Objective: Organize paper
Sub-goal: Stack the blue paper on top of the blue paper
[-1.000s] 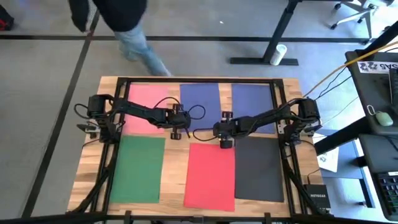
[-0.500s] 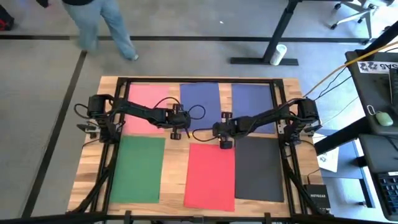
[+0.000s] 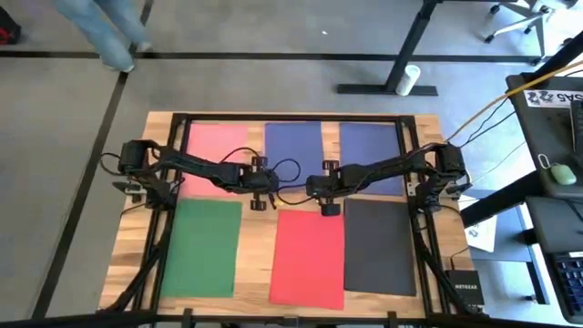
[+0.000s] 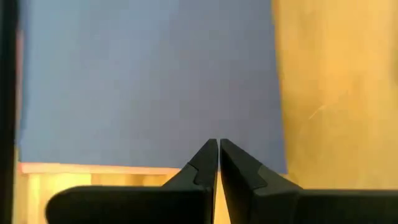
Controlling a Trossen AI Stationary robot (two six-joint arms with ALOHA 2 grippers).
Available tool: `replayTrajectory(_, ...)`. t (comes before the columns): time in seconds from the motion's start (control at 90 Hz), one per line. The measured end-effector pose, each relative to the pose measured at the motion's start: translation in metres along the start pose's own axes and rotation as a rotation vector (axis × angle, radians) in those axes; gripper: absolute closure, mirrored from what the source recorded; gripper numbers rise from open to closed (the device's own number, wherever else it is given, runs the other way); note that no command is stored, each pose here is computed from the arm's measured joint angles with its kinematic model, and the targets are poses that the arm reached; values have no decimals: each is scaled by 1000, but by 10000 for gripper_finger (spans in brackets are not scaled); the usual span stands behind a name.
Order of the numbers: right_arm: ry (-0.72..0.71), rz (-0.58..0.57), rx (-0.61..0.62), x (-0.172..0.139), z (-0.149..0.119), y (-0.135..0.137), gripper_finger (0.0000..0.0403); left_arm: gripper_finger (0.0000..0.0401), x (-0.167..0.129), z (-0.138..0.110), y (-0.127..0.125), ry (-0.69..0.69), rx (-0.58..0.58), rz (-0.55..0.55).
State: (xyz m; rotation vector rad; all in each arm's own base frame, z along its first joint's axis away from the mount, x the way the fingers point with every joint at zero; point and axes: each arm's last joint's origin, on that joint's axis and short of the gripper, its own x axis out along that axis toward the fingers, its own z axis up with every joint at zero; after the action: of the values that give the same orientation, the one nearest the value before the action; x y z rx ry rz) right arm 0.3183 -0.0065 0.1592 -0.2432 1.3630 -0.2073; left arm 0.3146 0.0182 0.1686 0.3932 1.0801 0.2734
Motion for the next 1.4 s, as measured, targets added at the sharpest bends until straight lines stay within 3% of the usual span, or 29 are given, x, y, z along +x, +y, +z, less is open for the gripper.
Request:
replayTrajectory(0.189, 38, 93, 3, -22, 9, 6, 403, 401, -39, 4, -5, -81, -57, -18)
replayTrajectory(0.5, 216, 119, -16, -62, 5, 14, 403, 401, -93, 3, -17, -203, -148, -50)
replayTrajectory(0.678, 310, 101, 52, -83, -11, 12, 403, 401, -99, -2, -29, -170, -155, -55)
replayTrajectory(1.011, 356, 36, 280, -124, -40, -2, 403, 401, -107, -7, -45, -158, -166, -37)
replayTrajectory(1.4, 450, 3, 324, -125, -59, -3, 403, 401, -111, -8, -53, -163, -182, -32)
